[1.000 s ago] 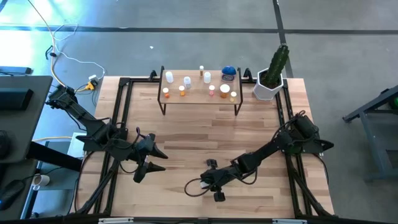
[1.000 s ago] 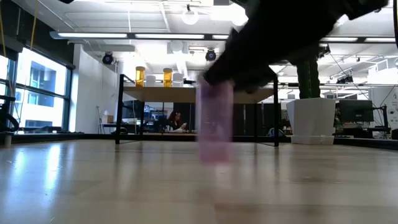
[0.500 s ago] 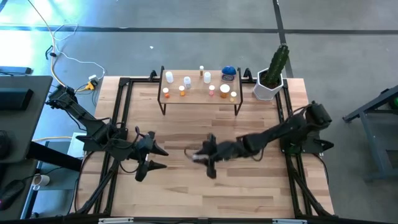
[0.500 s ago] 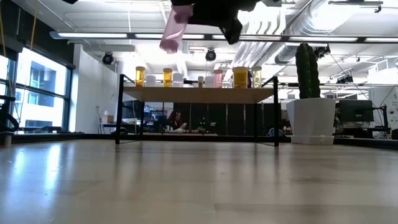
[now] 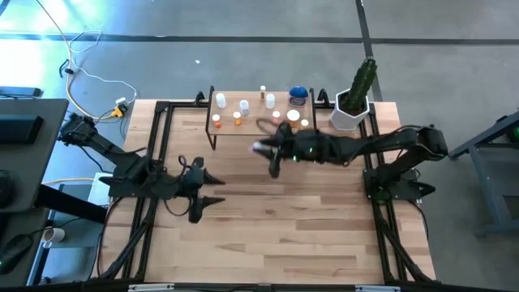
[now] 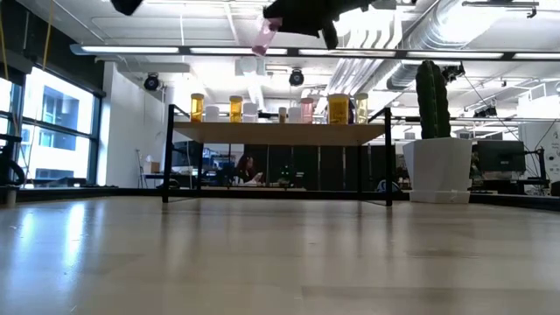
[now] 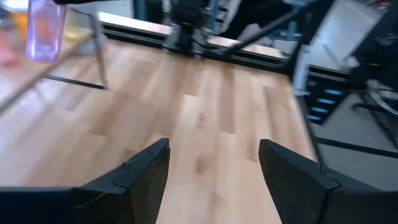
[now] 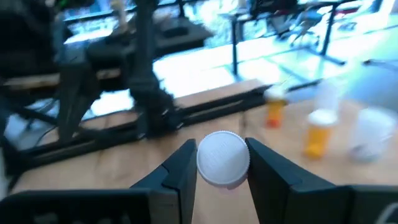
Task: Pick and place medicine bottles onto shelf by color
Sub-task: Put the pink pill bottle on the shelf
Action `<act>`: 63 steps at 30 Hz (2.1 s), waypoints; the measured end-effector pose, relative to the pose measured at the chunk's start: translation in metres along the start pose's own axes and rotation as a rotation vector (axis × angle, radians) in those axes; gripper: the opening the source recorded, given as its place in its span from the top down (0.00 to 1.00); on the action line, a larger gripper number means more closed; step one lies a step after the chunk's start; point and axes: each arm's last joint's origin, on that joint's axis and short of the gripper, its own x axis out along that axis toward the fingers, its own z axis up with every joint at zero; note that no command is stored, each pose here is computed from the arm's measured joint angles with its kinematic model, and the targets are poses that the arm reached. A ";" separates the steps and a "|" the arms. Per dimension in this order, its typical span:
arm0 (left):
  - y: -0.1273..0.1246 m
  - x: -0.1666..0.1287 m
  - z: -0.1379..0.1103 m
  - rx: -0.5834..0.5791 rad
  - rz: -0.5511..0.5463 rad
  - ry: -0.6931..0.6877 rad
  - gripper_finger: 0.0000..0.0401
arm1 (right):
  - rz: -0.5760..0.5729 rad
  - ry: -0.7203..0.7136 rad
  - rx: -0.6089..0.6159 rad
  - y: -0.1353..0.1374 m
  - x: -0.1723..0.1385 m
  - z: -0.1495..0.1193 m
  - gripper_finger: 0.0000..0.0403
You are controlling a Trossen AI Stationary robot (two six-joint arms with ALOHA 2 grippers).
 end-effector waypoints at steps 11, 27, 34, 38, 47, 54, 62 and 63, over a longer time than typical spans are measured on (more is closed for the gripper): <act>0.049 0.018 0.017 -0.010 0.229 -0.034 0.41 | -0.126 -0.060 0.005 -0.068 -0.003 0.037 0.74; 0.092 0.024 0.027 -0.039 0.410 -0.043 0.41 | -0.177 0.102 -0.093 -0.122 0.001 0.074 0.74; 0.101 0.025 0.030 -0.037 0.448 -0.048 0.41 | -0.114 0.232 -0.126 -0.122 0.017 0.054 0.74; 0.104 0.025 0.030 -0.044 0.456 -0.047 0.41 | -0.095 0.271 -0.132 -0.119 0.027 0.044 0.74; 0.108 0.025 0.031 -0.053 0.451 -0.041 0.41 | -0.051 0.344 -0.184 -0.109 0.044 0.025 0.74; 0.108 0.025 0.030 -0.017 0.452 -0.029 0.41 | -0.049 0.392 -0.178 -0.110 0.051 0.014 0.74; 0.108 0.025 0.030 0.005 0.452 -0.024 0.41 | -0.085 0.436 -0.178 -0.115 0.050 0.010 0.74; 0.108 0.025 0.030 0.007 0.452 -0.024 0.41 | -0.086 0.443 -0.176 -0.115 0.049 0.009 0.74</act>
